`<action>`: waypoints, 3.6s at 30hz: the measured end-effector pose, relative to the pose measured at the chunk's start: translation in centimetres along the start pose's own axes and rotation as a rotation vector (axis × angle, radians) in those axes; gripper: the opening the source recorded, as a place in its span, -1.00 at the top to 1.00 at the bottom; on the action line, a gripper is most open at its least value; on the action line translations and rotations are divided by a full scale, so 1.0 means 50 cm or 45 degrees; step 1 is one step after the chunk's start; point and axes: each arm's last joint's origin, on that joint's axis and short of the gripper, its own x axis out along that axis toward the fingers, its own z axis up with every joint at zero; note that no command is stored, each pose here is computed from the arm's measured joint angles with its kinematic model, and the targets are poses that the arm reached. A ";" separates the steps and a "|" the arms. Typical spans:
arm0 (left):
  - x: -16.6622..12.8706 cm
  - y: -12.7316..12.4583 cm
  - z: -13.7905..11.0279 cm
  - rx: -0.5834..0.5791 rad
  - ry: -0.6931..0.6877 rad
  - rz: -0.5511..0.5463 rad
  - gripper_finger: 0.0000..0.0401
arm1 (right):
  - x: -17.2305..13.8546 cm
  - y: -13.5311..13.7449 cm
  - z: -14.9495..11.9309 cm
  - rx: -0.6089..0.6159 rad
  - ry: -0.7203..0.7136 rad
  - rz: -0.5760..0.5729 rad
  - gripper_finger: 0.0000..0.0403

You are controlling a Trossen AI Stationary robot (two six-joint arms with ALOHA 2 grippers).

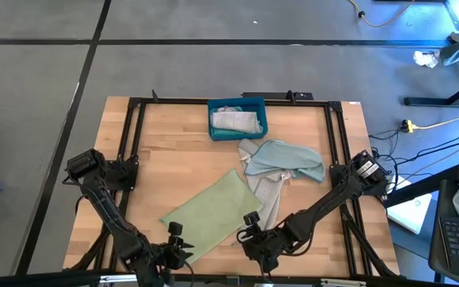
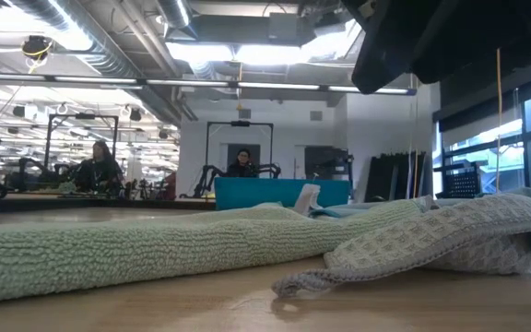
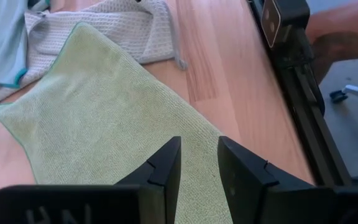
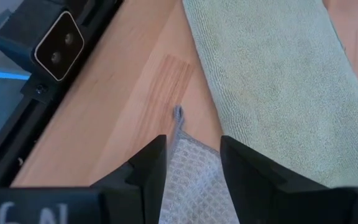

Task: Fold microfiber towels
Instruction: Fold the green towel

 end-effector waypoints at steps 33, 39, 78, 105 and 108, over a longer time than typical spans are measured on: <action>-0.005 -0.049 -0.038 0.212 0.169 -0.296 0.42 | 0.134 -0.001 0.056 -0.270 -0.093 -0.214 -0.14; 0.007 -0.042 -0.040 0.331 0.209 -0.302 0.21 | 0.134 0.000 0.056 -0.216 -0.101 -0.211 -0.12; 0.095 -0.059 -0.060 0.213 0.229 -0.228 0.27 | 0.136 -0.009 0.055 -0.150 -0.094 -0.236 -0.12; 0.065 -0.036 0.016 0.276 0.280 -0.095 0.99 | 0.133 -0.013 0.115 -0.089 -0.489 -0.045 -0.12; 0.062 -0.026 0.030 0.292 0.280 -0.033 1.00 | 0.155 -0.007 0.111 -0.081 -0.525 -0.034 -0.12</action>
